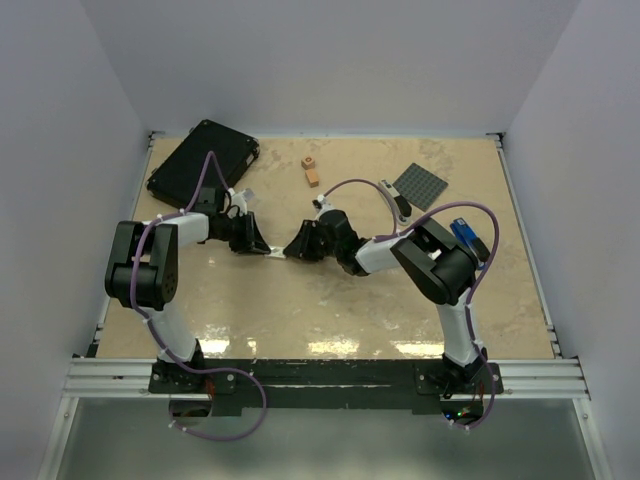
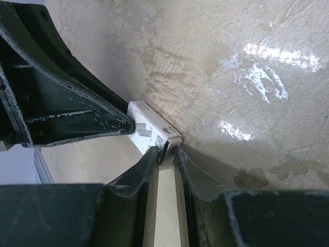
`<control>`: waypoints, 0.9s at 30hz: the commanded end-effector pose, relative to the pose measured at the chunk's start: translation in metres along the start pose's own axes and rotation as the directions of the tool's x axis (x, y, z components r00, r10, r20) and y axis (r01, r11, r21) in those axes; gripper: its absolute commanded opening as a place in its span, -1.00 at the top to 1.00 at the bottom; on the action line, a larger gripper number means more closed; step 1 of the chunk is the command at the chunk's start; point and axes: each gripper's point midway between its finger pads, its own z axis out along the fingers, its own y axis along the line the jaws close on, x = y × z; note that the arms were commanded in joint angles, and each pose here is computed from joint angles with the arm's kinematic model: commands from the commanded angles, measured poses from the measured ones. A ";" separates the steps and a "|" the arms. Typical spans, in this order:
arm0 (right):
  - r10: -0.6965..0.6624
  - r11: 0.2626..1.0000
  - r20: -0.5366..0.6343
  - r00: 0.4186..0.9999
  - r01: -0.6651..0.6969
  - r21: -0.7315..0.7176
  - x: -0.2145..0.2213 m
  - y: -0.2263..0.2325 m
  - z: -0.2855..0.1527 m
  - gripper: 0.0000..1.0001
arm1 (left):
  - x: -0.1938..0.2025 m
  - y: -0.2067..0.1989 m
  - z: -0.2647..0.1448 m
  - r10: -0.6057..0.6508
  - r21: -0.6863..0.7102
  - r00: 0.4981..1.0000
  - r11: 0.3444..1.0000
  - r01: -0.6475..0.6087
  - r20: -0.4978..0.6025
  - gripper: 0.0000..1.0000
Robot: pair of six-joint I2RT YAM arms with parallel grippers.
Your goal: Load the staples into the stapler
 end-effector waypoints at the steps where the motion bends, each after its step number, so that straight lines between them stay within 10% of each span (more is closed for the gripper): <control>1: -0.013 1.000 0.023 1.000 0.013 0.003 -0.008 0.007 0.003 0.65 | -0.001 -0.001 0.004 0.003 0.000 1.000 1.000 -0.003 0.002 0.80; 9: -0.028 0.998 0.034 0.999 0.026 0.051 -0.017 0.007 -0.001 1.00 | 0.000 -0.005 0.005 0.008 0.016 1.000 1.000 -0.008 -0.005 0.87; 27: -0.119 0.965 0.015 0.993 0.112 0.236 -0.035 -0.006 -0.010 1.00 | -0.001 -0.011 0.005 0.008 0.047 1.000 0.999 -0.008 -0.004 1.00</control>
